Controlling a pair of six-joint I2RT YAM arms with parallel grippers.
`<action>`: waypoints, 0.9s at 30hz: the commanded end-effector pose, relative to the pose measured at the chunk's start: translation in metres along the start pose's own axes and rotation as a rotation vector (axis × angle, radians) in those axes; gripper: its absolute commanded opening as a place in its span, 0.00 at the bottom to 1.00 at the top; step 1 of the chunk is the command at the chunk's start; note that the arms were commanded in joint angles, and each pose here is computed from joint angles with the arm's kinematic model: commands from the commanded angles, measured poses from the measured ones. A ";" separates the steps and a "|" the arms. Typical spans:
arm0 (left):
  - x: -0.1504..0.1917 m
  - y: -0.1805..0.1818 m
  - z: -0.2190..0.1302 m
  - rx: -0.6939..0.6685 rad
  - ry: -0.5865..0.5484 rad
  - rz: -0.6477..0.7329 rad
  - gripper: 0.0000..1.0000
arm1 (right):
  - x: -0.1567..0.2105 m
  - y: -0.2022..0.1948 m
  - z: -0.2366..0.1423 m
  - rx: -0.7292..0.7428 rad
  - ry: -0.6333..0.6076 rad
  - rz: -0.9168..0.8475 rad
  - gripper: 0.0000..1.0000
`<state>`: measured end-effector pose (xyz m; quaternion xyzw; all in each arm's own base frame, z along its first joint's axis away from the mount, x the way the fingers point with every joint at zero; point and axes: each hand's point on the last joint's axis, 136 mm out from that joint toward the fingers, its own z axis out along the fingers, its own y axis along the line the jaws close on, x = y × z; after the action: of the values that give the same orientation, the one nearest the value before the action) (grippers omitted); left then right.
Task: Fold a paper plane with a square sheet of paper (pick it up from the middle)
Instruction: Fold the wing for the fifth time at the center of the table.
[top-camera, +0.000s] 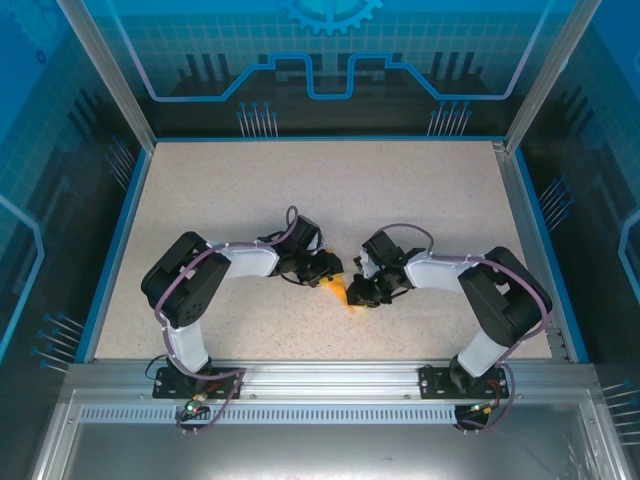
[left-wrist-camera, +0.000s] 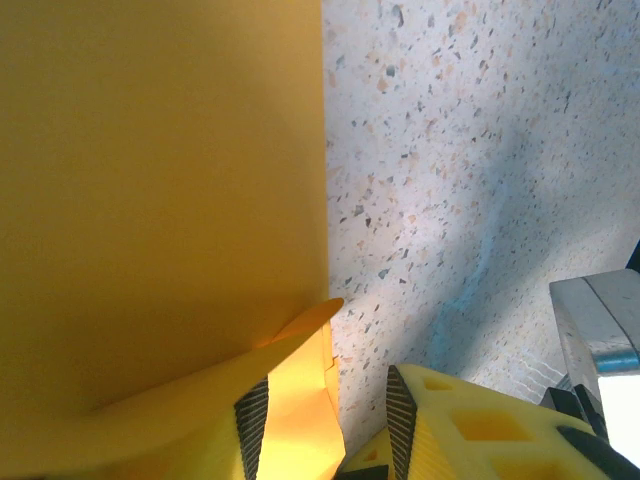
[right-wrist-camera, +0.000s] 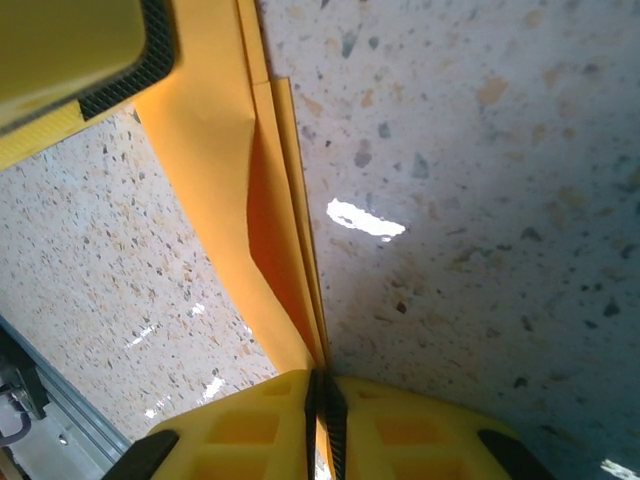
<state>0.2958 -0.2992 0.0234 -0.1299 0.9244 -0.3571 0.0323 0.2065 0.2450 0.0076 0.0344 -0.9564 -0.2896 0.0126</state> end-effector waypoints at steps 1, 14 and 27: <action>0.000 0.022 0.004 -0.085 0.008 -0.022 0.40 | 0.030 -0.026 0.008 0.129 0.063 0.018 0.15; 0.000 0.019 0.006 -0.078 0.019 -0.017 0.40 | -0.023 0.064 -0.035 -0.253 -0.157 -0.050 0.09; 0.000 0.018 0.005 -0.075 0.021 -0.014 0.40 | -0.036 0.047 -0.005 -0.269 -0.122 0.036 0.02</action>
<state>0.2964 -0.2992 0.0232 -0.1299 0.9260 -0.3532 0.0289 0.2356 0.2847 0.0397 0.0057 -0.9129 -0.4062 -0.0404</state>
